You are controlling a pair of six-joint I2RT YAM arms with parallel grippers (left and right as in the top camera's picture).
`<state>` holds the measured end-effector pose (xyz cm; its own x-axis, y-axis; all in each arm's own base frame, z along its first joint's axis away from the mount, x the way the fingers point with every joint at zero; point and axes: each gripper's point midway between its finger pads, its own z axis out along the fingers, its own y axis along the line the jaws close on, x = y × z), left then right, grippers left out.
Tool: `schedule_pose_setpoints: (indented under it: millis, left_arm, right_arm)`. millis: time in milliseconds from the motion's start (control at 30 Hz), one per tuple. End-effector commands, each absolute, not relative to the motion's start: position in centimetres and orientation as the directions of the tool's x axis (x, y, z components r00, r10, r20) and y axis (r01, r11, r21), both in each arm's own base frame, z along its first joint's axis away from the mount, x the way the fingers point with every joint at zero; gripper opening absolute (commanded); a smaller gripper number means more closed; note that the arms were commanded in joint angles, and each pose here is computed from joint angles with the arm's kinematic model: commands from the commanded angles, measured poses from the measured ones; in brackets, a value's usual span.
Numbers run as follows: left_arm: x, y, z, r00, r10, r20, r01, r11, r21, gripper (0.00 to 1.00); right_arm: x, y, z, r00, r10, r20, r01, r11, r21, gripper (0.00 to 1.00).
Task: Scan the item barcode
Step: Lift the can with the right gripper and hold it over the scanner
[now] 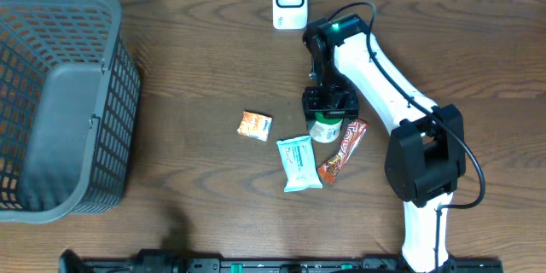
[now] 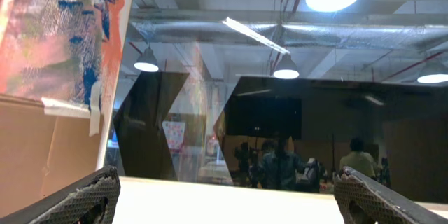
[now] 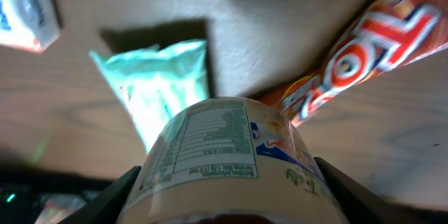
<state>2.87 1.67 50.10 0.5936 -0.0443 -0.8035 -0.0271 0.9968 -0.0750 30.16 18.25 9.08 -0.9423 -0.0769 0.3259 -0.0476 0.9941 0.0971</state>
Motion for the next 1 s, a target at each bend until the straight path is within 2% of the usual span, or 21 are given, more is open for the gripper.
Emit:
schedule_pose_setpoints:
  millis: [0,67,200,267,367,500,633,767,867,967]
  left_arm:
    - [4.5,1.4,49.1,0.565,-0.045,-0.824,-0.02,0.997,-0.068,0.98]
    - [5.2,1.3,48.5,0.55,-0.044,-0.834,-0.021,0.998,-0.067,0.98]
    - [6.5,1.3,47.3,0.516,-0.043,-0.856,-0.024,0.998,-0.064,0.98]
    - [6.9,1.3,46.9,0.503,-0.042,-0.863,-0.024,0.998,-0.063,0.98]
    - [7.4,1.2,46.1,0.469,-0.041,-0.882,-0.027,0.998,-0.06,0.98]
    - [8.5,1.2,43.5,0.365,-0.036,-0.93,-0.033,0.998,-0.052,0.98]
    - [9.7,1.1,39.5,0.201,-0.029,-0.979,-0.041,0.998,-0.038,0.98]
    - [10.2,1.1,35.6,0.043,-0.022,-0.999,-0.046,0.999,-0.024,0.98]
    - [10.2,1.1,35.3,0.033,-0.021,-0.999,-0.047,0.999,-0.023,0.98]
    - [10.2,1.1,34.9,0.013,-0.02,-1.0,-0.047,0.999,-0.021,0.98]
  right_arm:
    - [29.2,20.6,10.7,-0.922,-0.091,0.376,0.004,0.97,0.244,0.47]
    - [28.6,21.5,11.2,-0.909,-0.099,0.405,0.024,0.957,0.288,0.49]
    - [28.2,22.0,11.3,-0.904,-0.091,0.417,0.04,0.955,0.295,0.45]
    - [28.8,22.3,11.1,-0.915,-0.095,0.393,0.034,0.951,0.308,0.45]
    - [30.2,22.7,10.6,-0.939,-0.105,0.327,0.005,0.948,0.318,0.38]
    - [32.7,23.6,10.8,-0.969,-0.118,0.216,-0.035,0.936,0.351,0.36]
    - [36.5,23.6,12.1,-0.992,-0.117,0.04,-0.099,0.945,0.313,0.35]
    - [42.0,23.3,14.1,-0.967,-0.13,-0.219,-0.178,0.96,0.216,0.35]
    - [46.2,24.1,15.7,-0.9,-0.149,-0.41,-0.241,0.953,0.184,0.42]
    - [49.9,23.7,17.4,-0.821,-0.122,-0.557,-0.223,0.968,0.117,0.42]
